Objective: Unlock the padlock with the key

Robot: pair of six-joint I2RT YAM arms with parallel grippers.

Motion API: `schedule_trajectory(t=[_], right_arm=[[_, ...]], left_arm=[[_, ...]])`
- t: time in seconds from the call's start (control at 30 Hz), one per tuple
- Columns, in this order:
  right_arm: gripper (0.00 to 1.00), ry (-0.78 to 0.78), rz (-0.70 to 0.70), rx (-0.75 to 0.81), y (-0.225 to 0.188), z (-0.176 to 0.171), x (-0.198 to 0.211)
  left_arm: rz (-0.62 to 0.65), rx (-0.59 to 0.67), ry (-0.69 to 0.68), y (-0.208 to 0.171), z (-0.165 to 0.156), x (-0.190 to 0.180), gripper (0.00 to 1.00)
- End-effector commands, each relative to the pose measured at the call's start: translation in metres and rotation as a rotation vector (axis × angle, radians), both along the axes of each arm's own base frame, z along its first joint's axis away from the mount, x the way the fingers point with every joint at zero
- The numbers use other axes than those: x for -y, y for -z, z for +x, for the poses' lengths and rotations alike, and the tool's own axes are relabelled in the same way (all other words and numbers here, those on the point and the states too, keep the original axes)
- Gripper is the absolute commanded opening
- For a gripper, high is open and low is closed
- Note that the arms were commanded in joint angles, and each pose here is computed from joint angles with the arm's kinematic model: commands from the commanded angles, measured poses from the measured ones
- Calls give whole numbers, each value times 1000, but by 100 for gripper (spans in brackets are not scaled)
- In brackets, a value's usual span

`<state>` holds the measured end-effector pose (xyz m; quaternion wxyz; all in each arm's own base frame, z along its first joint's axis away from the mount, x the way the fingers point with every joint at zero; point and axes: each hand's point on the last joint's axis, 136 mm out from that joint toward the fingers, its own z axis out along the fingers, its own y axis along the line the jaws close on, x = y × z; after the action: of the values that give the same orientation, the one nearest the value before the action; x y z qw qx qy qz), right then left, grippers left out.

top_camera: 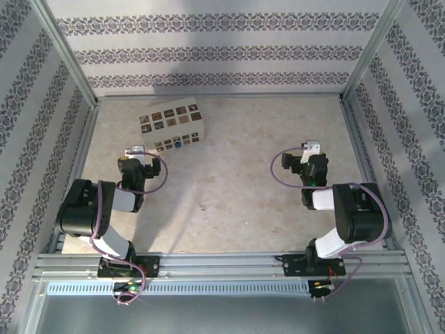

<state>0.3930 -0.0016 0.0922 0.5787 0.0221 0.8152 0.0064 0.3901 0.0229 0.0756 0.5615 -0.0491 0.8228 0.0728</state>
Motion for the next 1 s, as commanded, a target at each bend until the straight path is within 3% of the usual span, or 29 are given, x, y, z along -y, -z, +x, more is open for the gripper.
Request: schedule_trajectory(t=[0.0, 0.73, 0.97], right_arm=[[98, 4, -15, 42, -14, 6, -1], [99, 0, -10, 45, -15, 5, -1], [98, 27, -5, 55, -39, -4, 4]], left_arm=[[-10, 60, -19, -16, 6, -5, 99], [-11, 60, -20, -15, 6, -4, 99], [-11, 147, 2, -40, -10, -1, 99]])
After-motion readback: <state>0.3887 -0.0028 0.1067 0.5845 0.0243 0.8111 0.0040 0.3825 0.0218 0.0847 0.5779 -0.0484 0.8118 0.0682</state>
